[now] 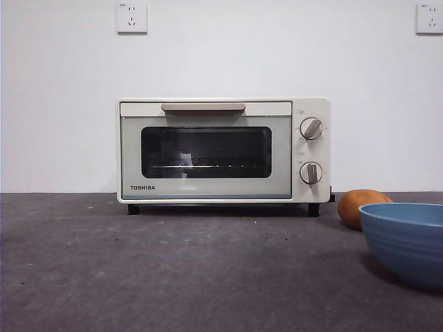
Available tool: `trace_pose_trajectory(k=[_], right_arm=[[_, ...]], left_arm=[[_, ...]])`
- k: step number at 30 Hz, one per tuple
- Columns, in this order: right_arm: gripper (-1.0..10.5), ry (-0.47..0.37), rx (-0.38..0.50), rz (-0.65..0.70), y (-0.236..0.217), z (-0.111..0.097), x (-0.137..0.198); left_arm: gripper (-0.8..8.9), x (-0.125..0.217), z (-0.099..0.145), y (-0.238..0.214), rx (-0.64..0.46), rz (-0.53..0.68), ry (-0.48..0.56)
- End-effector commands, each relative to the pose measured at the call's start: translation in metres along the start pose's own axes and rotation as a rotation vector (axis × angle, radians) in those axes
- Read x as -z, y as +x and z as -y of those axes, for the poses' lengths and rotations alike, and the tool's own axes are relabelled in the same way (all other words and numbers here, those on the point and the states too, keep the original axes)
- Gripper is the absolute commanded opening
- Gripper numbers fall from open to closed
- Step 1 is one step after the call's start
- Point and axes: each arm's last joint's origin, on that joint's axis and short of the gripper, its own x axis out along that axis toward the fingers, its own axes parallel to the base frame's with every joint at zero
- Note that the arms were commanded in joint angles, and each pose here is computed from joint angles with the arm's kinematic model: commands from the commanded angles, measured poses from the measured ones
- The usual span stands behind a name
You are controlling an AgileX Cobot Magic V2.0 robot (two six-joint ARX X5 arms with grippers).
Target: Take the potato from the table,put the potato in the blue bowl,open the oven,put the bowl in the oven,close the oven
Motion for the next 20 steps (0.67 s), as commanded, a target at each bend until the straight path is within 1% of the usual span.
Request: trace_pose_trajectory(k=[1,5,9,14,20], right_arm=[[0.0,-0.003,-0.034,0.061,-0.008,-0.006,-0.022],[0.0,-0.005,-0.035,0.069,-0.018,-0.013,-0.050],[0.0,0.008,-0.024,0.004,-0.023,-0.019,-0.077],[-0.1,0.043,0.010,-0.176,-0.015,-0.022,-0.104],[-0.1,0.090,0.058,-0.447,0.012,-0.021,-0.124]], left_arm=[[-0.05,-0.019,0.001,-0.005,0.029,0.057,-0.016],[-0.05,-0.043,0.002,-0.013,0.087,0.090,-0.017],[-0.06,-0.067,0.002,-0.020,0.120,0.047,-0.059],[-0.06,-0.093,0.002,-0.021,0.129,-0.088,-0.075],[-0.06,-0.120,0.002,-0.007,0.119,-0.324,-0.084]])
